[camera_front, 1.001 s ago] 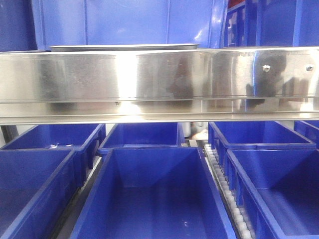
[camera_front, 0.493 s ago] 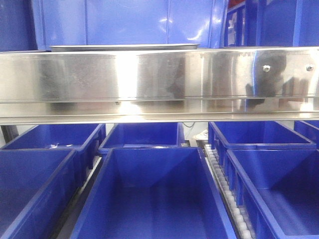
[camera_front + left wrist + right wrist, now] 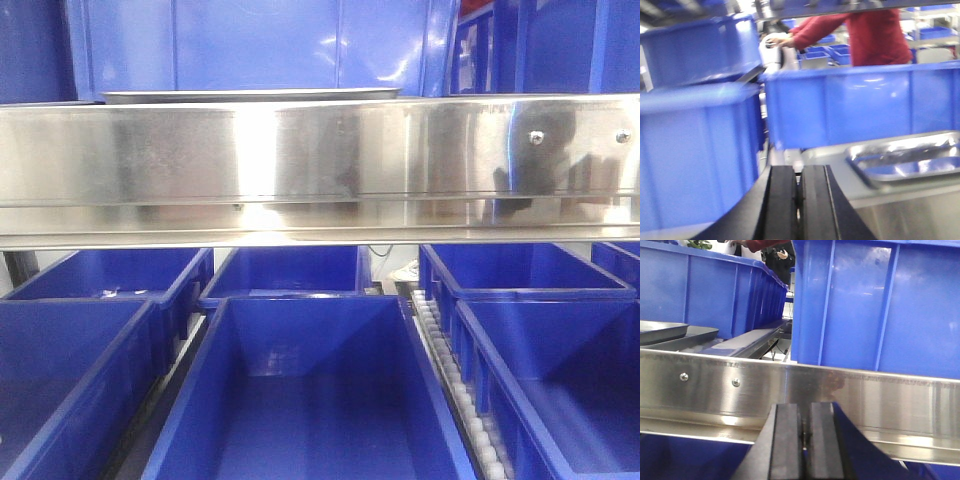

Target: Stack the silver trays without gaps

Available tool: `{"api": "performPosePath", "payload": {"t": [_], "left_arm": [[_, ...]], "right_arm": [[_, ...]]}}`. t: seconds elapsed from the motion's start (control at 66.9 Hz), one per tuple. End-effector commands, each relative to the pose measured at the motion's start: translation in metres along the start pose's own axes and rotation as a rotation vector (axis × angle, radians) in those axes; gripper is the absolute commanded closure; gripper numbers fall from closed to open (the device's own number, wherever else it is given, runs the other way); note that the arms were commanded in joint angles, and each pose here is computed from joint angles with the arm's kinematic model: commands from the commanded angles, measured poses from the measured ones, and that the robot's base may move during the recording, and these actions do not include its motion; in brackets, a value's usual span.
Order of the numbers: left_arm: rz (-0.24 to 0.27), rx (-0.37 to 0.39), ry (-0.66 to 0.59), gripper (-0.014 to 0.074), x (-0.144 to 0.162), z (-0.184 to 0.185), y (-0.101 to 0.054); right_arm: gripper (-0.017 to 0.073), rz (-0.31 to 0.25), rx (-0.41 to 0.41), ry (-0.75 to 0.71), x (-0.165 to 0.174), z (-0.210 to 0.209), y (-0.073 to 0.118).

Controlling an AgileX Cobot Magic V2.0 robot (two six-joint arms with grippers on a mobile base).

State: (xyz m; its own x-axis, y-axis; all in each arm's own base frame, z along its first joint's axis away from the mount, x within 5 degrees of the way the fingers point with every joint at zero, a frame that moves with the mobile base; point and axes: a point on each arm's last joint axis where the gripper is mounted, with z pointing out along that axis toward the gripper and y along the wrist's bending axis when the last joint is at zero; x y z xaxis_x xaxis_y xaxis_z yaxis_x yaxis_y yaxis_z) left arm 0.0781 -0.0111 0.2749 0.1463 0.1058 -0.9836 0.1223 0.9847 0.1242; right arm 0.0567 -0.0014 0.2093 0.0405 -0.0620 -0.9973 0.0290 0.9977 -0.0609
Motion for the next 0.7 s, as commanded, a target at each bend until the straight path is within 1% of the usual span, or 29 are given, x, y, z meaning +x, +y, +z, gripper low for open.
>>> {"api": "performPosePath", "payload": {"t": [0.0, 0.075, 0.149, 0.284, 0.329, 0.403, 0.448, 0.598, 0.687], "left_arm": [[-0.048, -0.032, -0.045, 0.0601, 0.01, -0.011, 0.001], [-0.069, -0.065, -0.038, 0.0601, 0.022, -0.019, 0.001], [-0.066, -0.096, -0.002, 0.0601, 0.034, -0.027, 0.001], [-0.067, -0.113, 0.06, 0.0601, 0.052, -0.031, 0.0], [-0.066, -0.113, 0.051, 0.0601, 0.057, -0.031, -0.001], [-0.068, -0.114, 0.023, 0.0601, 0.056, -0.031, 0.0], [-0.078, -0.112, 0.068, 0.0601, 0.06, -0.031, -0.001], [-0.093, -0.111, 0.088, 0.0601, 0.062, -0.031, -0.001], [-0.093, -0.111, 0.088, 0.0601, 0.062, -0.031, -0.001]], "right_arm": [[0.0581, -0.007, 0.006, -0.015, -0.001, 0.0, 0.0], [0.0581, -0.007, 0.006, -0.015, -0.001, 0.0, 0.0], [0.0581, -0.007, 0.006, -0.015, -0.001, 0.0, 0.0], [0.0581, -0.007, 0.006, -0.015, -0.001, 0.0, 0.0], [0.0581, -0.007, 0.006, -0.015, -0.001, 0.0, 0.0], [0.0581, -0.007, 0.006, -0.015, -0.001, 0.0, 0.0], [0.0581, -0.007, 0.006, -0.015, -0.001, 0.0, 0.0], [0.0581, -0.007, 0.006, -0.015, -0.001, 0.0, 0.0], [0.0581, -0.007, 0.006, -0.015, -0.001, 0.0, 0.0]]}}
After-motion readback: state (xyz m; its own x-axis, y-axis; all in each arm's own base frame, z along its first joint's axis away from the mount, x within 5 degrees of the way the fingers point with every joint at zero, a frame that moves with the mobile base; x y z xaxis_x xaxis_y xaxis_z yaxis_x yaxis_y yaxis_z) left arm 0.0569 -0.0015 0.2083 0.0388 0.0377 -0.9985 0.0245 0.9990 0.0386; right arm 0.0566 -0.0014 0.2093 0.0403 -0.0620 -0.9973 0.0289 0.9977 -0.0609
